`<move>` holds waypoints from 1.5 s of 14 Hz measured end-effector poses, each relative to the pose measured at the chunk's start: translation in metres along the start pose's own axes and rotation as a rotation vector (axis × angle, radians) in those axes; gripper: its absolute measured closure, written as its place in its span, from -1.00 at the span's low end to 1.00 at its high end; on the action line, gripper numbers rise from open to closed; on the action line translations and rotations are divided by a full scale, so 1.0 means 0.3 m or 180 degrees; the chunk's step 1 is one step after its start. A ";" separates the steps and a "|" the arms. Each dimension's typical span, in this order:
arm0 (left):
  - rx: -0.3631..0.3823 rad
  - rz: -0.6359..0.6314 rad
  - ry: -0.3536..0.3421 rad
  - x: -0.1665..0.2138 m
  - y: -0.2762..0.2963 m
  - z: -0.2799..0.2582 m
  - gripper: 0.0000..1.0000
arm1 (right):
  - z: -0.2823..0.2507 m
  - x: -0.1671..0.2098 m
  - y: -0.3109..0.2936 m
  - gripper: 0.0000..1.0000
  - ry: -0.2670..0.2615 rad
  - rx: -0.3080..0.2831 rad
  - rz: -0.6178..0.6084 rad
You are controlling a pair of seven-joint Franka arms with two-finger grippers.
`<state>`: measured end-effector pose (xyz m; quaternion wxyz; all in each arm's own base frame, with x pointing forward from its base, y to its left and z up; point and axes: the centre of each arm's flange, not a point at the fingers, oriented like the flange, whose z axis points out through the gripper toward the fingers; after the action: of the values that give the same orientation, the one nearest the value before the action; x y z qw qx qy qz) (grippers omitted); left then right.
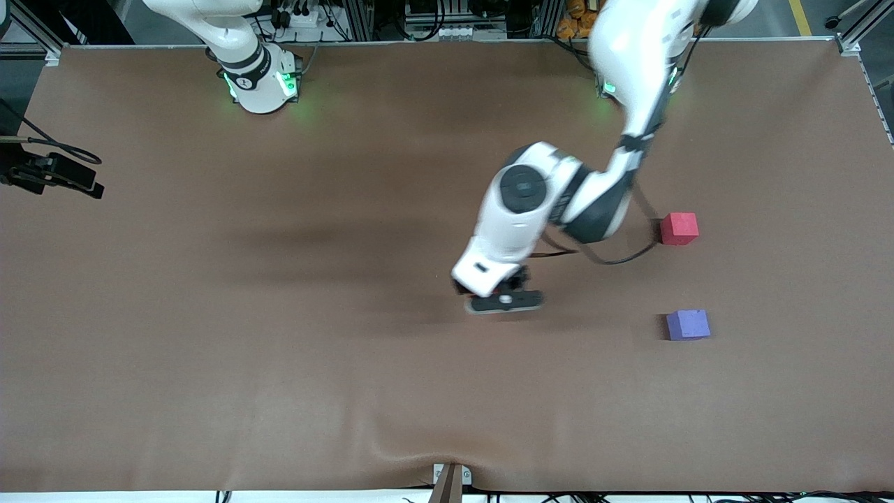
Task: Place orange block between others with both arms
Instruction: 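Carry the orange cube with the left gripper toward the pink cube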
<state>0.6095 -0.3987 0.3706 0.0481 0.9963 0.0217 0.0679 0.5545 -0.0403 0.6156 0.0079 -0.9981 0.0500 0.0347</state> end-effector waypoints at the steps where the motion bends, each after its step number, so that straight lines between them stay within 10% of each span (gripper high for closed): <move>1: 0.0042 0.0116 -0.0030 0.018 -0.114 -0.046 0.00 | 0.000 0.000 0.000 -1.00 0.0000 0.0000 0.0000; 11: 0.0321 0.0267 -0.0733 -0.037 -0.942 -0.034 0.00 | 0.002 0.000 -0.011 -1.00 -0.0004 -0.0001 -0.0019; 21: 0.0281 0.0242 -0.0630 -0.107 -1.227 0.169 0.00 | 0.002 0.000 -0.012 -1.00 -0.0004 -0.0001 -0.0021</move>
<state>0.5712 -0.0391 0.2799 0.0034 0.9994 -0.0179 -0.0300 0.5548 -0.0367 0.6150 0.0079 -0.9983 0.0467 0.0353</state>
